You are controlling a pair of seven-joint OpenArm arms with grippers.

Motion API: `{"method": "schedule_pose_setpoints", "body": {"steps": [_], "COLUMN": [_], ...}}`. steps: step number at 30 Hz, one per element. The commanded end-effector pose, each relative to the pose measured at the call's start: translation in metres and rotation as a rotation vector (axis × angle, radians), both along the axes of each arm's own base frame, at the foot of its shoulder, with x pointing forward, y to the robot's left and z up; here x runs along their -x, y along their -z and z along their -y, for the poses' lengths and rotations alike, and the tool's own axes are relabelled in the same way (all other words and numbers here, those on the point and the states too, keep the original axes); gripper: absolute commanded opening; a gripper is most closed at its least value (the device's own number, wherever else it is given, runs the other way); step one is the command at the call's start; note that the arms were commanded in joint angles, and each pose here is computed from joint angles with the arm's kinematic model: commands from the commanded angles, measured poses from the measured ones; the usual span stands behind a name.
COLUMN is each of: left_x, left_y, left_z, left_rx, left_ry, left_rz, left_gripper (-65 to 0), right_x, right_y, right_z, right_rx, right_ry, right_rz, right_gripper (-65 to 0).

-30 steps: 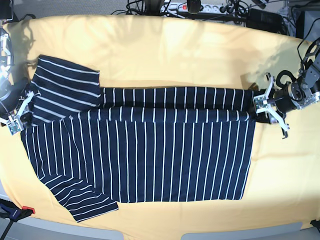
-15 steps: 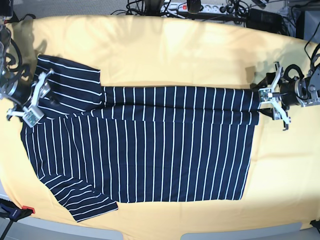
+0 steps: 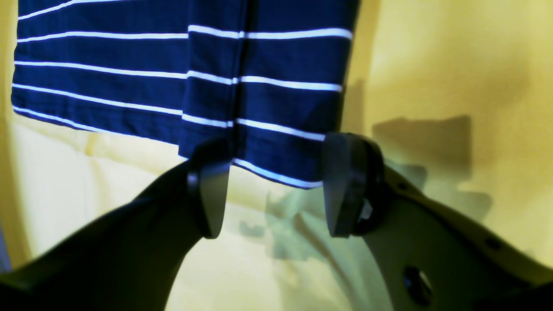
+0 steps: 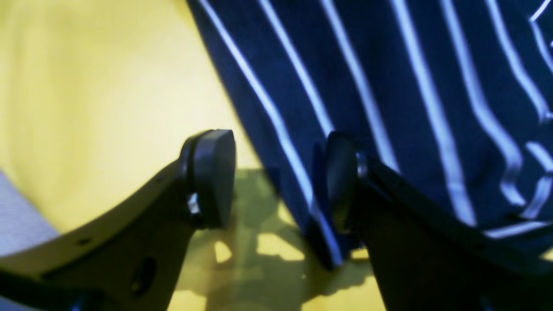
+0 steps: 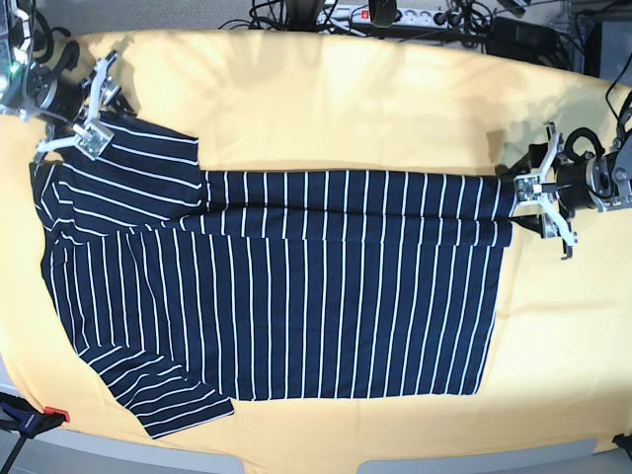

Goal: Fold the T-shirt properly
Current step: 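Release and regrasp the striped sleeve with the right gripper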

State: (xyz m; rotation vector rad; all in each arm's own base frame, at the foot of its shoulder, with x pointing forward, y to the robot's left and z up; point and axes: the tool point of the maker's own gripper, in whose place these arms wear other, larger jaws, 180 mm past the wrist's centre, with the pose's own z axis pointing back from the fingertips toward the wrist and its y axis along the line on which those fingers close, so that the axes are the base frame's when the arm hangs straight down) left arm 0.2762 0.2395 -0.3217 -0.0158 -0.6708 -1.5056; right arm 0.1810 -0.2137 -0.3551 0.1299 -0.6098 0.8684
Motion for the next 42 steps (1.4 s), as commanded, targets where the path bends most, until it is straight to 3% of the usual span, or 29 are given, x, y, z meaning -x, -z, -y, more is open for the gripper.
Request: {"method": "schedule_pose_setpoints", "body": {"steps": [1,14,15,18,20,30,32,42], "left_x": [-0.012,-0.015,-0.015,-0.015,-0.015,-0.015,-0.015,-0.014], "left_y": [-0.016,-0.017,-0.017,-0.017,-0.017,-0.017,-0.017,-0.017], "left_z": [-0.004,-0.004,-0.004,-0.004,-0.004,-0.004,-0.004,-0.004], "left_rx": [0.002,0.006,0.006,0.005,0.005,0.005,0.005,0.005], "left_ry": [-0.007,-0.013,-0.012,-0.013,-0.013,-0.013,-0.013,-0.011], "left_rz": [0.053,0.066,0.067,0.067,0.067,0.067,0.067,0.063], "left_gripper": [-30.3,-30.3,-30.3,-30.3,-30.3,-30.3,-30.3,-30.3], "right_x": [-0.004,0.0,0.0,0.001,0.003,-0.024,-0.032,-0.097], "right_y": [-0.007,0.031,0.031,0.031,0.03,-0.006,-0.011,-0.066], "right_z": [-0.003,0.028,0.028,0.026,0.022,0.015,0.019,0.012], "right_rx": [-0.021,0.048,0.047,0.042,0.037,0.111,0.131,0.07], "right_ry": [-0.004,0.139,0.138,0.127,0.1,0.092,0.095,0.103], "right_rz": [0.027,0.006,0.006,0.001,-0.005,0.144,0.17,0.412], "right_gripper": [-29.4,-30.7,-33.7,-53.9,-60.9,-61.9,-64.7,-65.0]}}
